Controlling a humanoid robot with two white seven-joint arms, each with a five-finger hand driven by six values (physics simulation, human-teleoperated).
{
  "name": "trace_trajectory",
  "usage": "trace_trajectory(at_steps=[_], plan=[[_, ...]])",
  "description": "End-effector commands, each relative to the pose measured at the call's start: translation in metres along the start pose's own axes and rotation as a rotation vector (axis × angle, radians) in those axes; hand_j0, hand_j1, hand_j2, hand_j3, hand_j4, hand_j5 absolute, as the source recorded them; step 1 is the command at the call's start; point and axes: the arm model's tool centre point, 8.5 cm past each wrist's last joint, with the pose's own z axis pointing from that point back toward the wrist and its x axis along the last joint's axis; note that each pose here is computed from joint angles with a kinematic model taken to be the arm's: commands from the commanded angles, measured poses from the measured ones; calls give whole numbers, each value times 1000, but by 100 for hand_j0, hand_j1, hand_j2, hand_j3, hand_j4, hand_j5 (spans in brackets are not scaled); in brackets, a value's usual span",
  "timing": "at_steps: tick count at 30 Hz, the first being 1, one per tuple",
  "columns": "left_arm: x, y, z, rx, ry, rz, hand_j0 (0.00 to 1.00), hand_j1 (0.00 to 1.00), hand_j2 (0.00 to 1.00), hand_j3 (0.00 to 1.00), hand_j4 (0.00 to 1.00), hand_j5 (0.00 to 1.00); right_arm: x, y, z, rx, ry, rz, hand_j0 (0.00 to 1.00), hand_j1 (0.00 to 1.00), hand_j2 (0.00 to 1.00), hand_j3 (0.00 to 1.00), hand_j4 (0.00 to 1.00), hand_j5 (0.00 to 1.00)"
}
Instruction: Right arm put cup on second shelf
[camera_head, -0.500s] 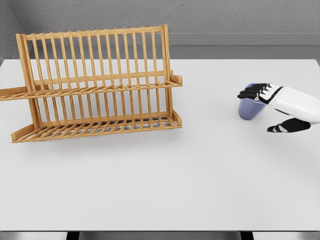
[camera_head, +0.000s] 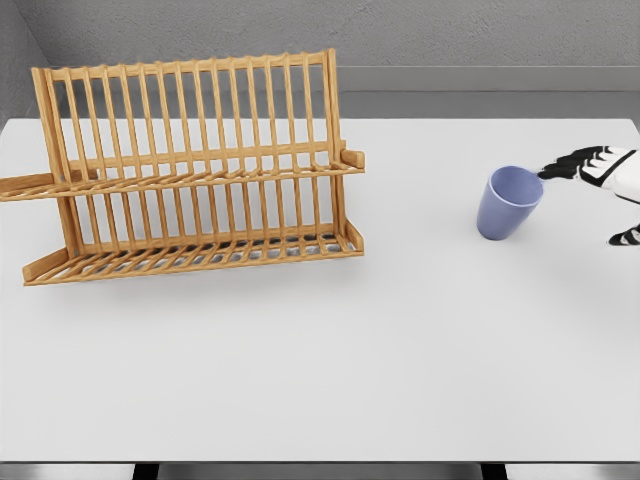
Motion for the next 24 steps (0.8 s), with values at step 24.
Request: trace_trajectory(at_steps=[24], plan=[[1,0,0,0,-1,0,100,100,100,100,100,100,-25,0,-106,88,-65,-85,100,100,100,100,100,100]])
